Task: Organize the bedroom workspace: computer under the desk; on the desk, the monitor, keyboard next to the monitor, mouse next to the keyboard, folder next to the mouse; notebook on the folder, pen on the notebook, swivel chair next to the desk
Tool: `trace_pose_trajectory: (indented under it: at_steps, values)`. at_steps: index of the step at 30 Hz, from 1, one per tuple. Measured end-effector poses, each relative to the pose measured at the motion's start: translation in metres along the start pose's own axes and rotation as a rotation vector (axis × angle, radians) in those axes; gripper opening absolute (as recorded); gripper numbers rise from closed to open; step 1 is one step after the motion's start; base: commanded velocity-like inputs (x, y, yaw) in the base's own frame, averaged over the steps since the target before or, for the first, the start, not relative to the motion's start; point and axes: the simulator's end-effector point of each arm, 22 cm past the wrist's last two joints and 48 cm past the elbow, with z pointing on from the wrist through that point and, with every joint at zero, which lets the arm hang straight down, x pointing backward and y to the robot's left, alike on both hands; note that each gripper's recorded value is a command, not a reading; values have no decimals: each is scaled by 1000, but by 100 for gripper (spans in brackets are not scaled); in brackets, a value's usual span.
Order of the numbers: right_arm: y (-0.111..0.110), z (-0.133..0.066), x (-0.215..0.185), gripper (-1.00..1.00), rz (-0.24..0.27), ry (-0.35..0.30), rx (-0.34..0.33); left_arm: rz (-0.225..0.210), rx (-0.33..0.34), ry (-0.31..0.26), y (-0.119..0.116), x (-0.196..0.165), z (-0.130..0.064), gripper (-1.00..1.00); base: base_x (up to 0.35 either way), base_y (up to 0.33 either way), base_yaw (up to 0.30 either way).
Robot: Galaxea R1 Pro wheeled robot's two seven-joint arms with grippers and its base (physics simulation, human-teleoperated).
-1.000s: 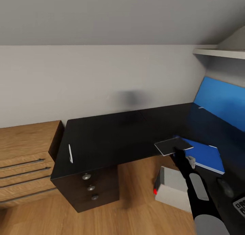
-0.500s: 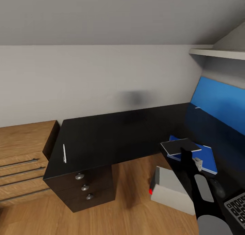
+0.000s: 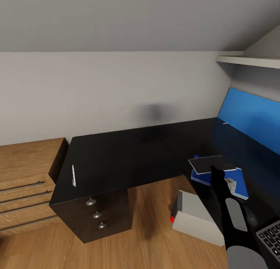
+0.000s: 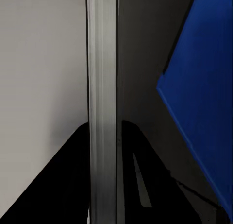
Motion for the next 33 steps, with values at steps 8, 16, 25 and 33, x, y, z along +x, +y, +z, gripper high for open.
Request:
trace_pose_trajectory:
  at_steps: [8, 16, 25, 33]
  values:
    - [-9, -4, -39, -100, -8, -144, 23, 0, 0, 0, 0, 0, 0, 100, 0, 0, 0]
    - [-23, -5, -44, -100, -3, -166, 84, 0, 1, -5, -1, -1, 0, 100, 8, 0, 0]
    - [-26, -6, -45, -100, -2, -169, 101, 24, 27, -8, -9, 1, -3, 100, 167, -16, 0]
    - [-36, -7, -45, -100, 4, -168, 145, 36, 39, -9, -13, 1, -4, 100, 68, -51, 0]
